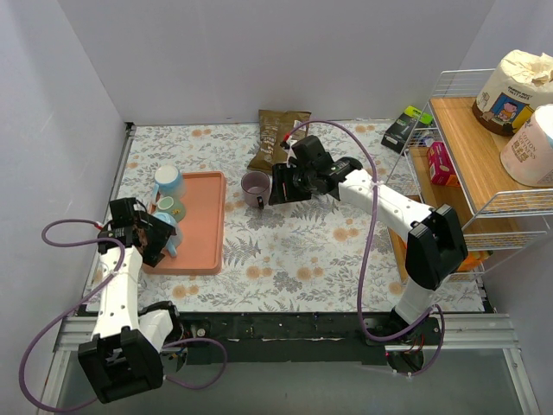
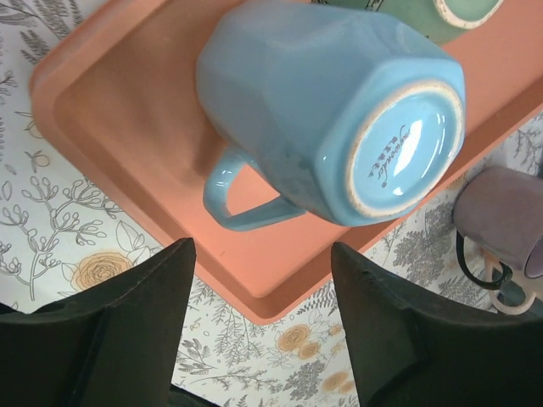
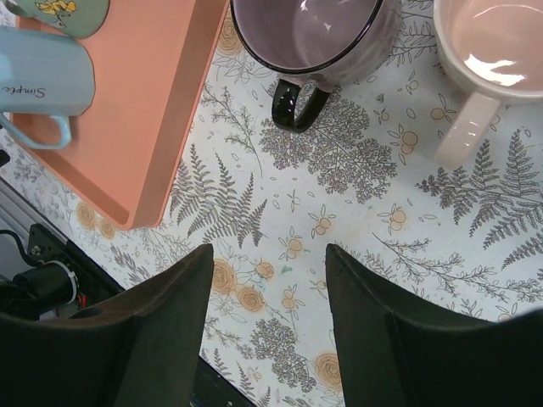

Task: Turn the mug right side up

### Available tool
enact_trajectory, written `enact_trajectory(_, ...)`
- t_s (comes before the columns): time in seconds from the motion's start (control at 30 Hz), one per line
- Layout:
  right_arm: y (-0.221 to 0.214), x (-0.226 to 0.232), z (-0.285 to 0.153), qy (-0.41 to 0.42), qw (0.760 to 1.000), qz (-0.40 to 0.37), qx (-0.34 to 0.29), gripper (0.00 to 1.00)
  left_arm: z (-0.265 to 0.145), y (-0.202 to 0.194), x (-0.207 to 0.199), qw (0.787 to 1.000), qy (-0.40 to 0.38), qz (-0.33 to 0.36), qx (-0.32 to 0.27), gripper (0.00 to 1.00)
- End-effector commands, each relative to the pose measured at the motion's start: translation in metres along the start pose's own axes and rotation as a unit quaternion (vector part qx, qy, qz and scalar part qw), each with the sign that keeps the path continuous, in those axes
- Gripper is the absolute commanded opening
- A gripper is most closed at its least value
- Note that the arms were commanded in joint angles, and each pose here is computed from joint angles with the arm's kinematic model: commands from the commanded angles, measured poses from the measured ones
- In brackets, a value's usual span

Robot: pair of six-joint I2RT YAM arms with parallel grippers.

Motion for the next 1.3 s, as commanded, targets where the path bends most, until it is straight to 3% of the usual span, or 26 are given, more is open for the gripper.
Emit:
enact_trajectory(0.0, 0.008, 0.006, 0.002, 0.022, 1.000, -0.001, -0.007, 0.63, 0.008, -0.001, -0.007, 0.999, -0.031, 0.024, 0.028, 0.63)
enact_trajectory(0.33, 0.010, 0.006, 0.001, 0.023, 1.000, 0.003, -0.009, 0.62, 0.020, 0.008, -0.015, 0.998, 0.001, 0.063, 0.027, 0.47)
enact_trajectory(0.87, 0.010, 0.003, 0.003, 0.031, 0.999, 0.016, -0.004, 0.62, 0.029, 0.001, -0.038, 0.988, 0.060, 0.141, 0.000, 0.49)
enact_trajectory(1.27, 0.011, 0.001, 0.003, 0.038, 0.999, 0.022, -0.004, 0.61, 0.041, 0.004, -0.041, 0.986, 0.072, 0.148, -0.021, 0.35)
Point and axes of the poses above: each gripper's point midway between its finger pads, its own z axis out along the fingers, its own x axis along the line the jaws close on, y = z × x, the point moved 10 cm from there along -z, back along the fingers, and after that the axes turned 7 degrees about z, right-handed, at the moved point
